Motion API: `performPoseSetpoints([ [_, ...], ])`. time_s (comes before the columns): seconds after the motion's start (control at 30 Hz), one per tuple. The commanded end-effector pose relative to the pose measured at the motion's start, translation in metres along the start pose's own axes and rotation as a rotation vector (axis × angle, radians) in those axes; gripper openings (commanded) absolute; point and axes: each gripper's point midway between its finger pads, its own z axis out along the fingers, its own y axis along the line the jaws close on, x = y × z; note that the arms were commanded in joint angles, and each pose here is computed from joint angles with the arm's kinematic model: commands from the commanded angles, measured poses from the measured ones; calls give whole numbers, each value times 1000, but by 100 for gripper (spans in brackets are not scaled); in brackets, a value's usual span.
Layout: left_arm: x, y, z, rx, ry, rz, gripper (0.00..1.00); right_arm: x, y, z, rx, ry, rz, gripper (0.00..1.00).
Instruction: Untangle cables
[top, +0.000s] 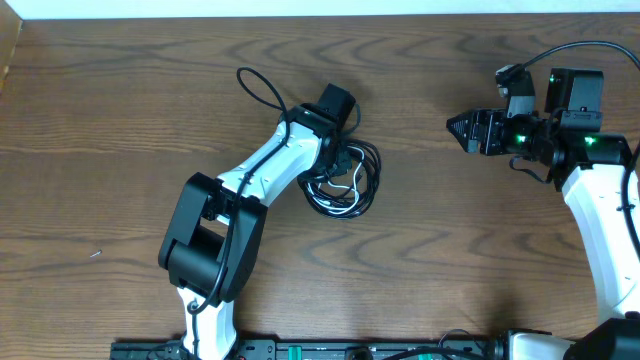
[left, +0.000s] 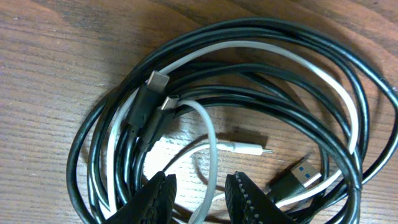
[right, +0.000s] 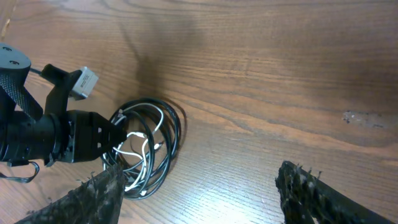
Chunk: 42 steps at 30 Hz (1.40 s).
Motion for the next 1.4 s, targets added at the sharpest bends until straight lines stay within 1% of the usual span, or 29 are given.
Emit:
performPoseSetpoints([
  [0.0, 2, 3, 6, -17, 5, -12, 33, -7, 1, -2, 0, -13, 1, 75],
  [0.07, 2, 3, 7, -18, 6, -12, 33, -7, 0, -2, 2, -13, 1, 75],
  [0.13, 2, 3, 7, -18, 6, -12, 29, -7, 0, -2, 2, -13, 1, 75],
  [0.17, 2, 3, 7, -18, 6, -12, 25, -7, 0, -2, 2, -13, 1, 75],
  [0.2, 2, 3, 7, -18, 6, -12, 19, -7, 0, -2, 2, -13, 1, 75],
  [0.3, 1, 3, 7, -15, 3, -12, 8, -7, 0, -2, 3, -13, 1, 75],
  [0.43, 2, -2, 3, 9, 9, 14, 8, -7, 0, -2, 2, -13, 1, 75],
  [0.5, 0, -14, -9, 66, 7, 115, 8, -7, 0, -2, 2, -13, 1, 76],
  [0.57, -3, -29, -30, 137, -12, 207, 8, -7, 0, -2, 1, -13, 1, 77],
  [0.63, -7, -41, -54, 200, -50, 262, 8, -7, 2, -2, -7, -13, 1, 77],
  [0.7, -13, -52, -88, 268, -120, 293, 7, -6, 5, -1, -12, -10, -5, 77],
  [0.8, -18, -60, -131, 331, -215, 305, 8, -5, 14, 3, -28, -4, -27, 77],
  [0.97, -19, -65, -199, 427, -363, 323, 8, -6, 36, 11, -66, -5, -59, 74],
  [1.17, -18, -67, -260, 522, -509, 338, 7, -7, 62, 19, -113, -10, -86, 73],
  [1.37, -18, -70, -318, 624, -667, 354, 7, -3, 74, 25, -134, 3, -110, 73],
])
